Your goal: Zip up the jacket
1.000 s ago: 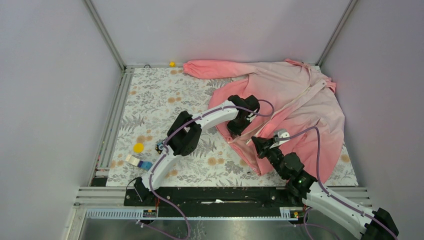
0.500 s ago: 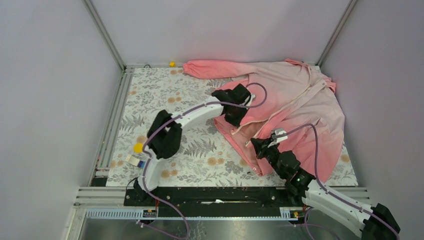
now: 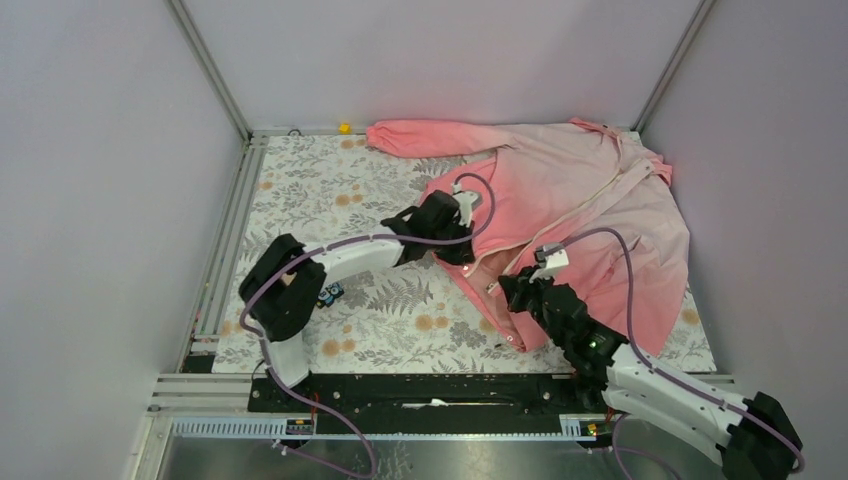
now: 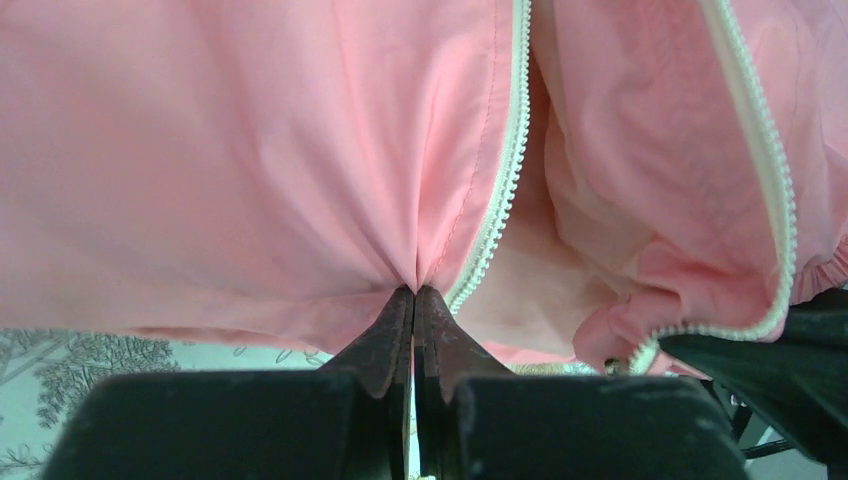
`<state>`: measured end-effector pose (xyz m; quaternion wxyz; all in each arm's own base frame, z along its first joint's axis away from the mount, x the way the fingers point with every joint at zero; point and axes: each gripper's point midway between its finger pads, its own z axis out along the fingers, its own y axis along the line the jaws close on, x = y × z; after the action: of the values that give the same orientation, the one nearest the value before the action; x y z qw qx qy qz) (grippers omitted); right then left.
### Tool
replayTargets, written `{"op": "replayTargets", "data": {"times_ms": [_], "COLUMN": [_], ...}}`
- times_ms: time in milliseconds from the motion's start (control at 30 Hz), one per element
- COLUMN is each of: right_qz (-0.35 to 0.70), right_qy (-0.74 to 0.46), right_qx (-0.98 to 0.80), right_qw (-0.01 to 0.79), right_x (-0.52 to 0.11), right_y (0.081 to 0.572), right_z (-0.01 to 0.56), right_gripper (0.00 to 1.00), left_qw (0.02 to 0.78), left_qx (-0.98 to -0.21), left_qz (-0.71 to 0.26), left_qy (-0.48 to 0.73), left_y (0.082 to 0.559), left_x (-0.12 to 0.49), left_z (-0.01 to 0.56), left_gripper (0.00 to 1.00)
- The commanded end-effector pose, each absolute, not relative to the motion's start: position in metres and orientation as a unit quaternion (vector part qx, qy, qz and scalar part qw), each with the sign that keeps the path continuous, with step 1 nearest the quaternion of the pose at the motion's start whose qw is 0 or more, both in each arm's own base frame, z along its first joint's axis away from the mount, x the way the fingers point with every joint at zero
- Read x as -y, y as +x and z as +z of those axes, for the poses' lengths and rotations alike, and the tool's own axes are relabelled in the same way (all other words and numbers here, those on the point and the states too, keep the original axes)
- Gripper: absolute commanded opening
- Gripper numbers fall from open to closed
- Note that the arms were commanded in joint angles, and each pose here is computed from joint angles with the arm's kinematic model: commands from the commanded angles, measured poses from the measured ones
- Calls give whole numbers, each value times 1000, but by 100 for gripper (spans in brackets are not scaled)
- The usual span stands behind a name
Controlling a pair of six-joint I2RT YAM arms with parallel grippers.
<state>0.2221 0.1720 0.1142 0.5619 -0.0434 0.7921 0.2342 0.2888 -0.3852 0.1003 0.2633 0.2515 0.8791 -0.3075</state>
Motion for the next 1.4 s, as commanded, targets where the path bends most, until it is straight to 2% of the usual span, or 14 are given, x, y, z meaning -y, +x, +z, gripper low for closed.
{"op": "replayTargets", "data": {"times_ms": [0,267,500,1033,1367], "right_qz": [254,271,278,232,231], "right_qy": [-31,-69,-122,-88,-129], "right_qx": [-787,-752,-724,-703,-671], "right_qw": [562,597,619,666,693], "right_x": [-182,-183,-195,-170,-176], "right_y": [230,241,243,252,250], "right_z": [127,125,128,124,129], "right_gripper": [0,0,0,0,0], "left_qw": [435,527,550,529,506], "left_qx": [-781,-712,-694,-710,-720], "left_qz": [-406,-443,-453,-453,-460], "left_qy": [191,140,107,105,117], "left_y": [315,312,303,291,289], "left_x": [402,386,390,412,423], "left_z": [182,209,205,191,185], "left_gripper": [0,0,0,0,0]}}
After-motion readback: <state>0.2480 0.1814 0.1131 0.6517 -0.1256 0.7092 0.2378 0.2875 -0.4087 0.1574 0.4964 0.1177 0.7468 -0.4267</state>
